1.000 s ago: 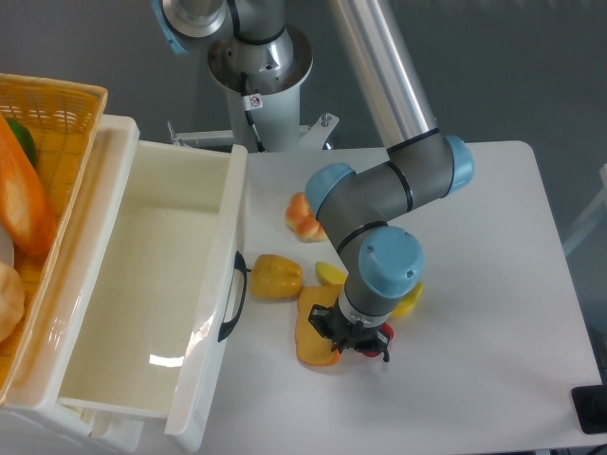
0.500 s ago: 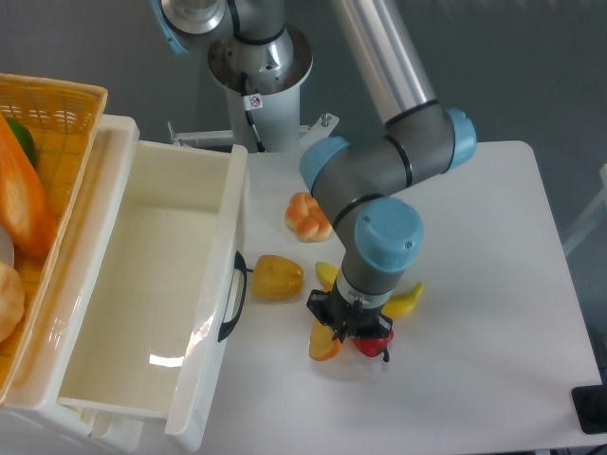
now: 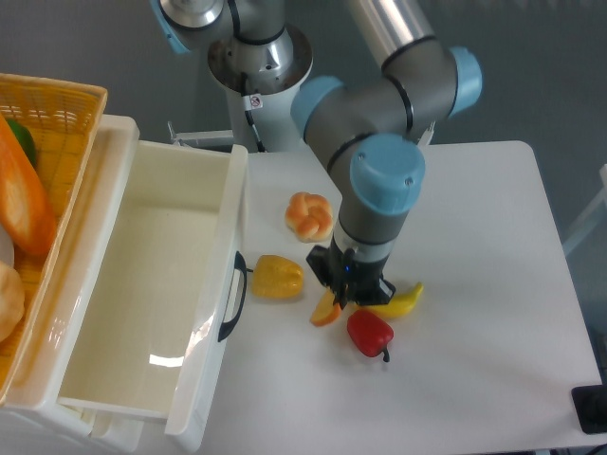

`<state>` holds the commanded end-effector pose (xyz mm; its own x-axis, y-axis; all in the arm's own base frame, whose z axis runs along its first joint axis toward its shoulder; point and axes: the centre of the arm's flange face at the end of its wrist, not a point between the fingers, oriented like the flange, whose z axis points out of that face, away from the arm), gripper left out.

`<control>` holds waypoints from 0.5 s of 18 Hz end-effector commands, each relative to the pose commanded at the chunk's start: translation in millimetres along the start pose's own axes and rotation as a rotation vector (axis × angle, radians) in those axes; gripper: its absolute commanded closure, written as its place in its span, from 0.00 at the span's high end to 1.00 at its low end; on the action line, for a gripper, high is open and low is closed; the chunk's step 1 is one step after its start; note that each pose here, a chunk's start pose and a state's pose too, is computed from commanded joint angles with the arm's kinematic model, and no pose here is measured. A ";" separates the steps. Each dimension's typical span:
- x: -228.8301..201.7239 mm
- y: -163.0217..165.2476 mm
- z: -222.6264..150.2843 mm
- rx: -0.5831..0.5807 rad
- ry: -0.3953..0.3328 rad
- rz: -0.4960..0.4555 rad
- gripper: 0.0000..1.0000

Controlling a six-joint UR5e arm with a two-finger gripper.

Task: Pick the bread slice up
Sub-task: 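Lift the gripped bread slice up off the table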

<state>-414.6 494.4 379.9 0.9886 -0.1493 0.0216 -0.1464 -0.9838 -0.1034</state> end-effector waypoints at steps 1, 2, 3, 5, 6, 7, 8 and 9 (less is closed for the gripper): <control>1.5 0.7 -2.6 -0.004 0.003 0.001 0.00; 0.8 1.3 -3.3 -0.004 0.003 0.000 0.00; 0.2 2.1 -3.4 -0.004 0.003 0.000 0.00; 0.8 2.5 -2.6 -0.007 0.010 0.044 0.00; 2.0 4.2 -4.4 -0.011 0.016 0.082 0.00; 3.9 5.3 -4.0 -0.015 0.024 0.113 0.00; 2.6 10.2 -2.0 -0.027 0.029 0.133 0.00; 0.5 16.9 -0.4 -0.047 0.027 0.142 0.00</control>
<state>-416.5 477.6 378.6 0.9566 -0.2891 0.0373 -0.2866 -0.9562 -0.0602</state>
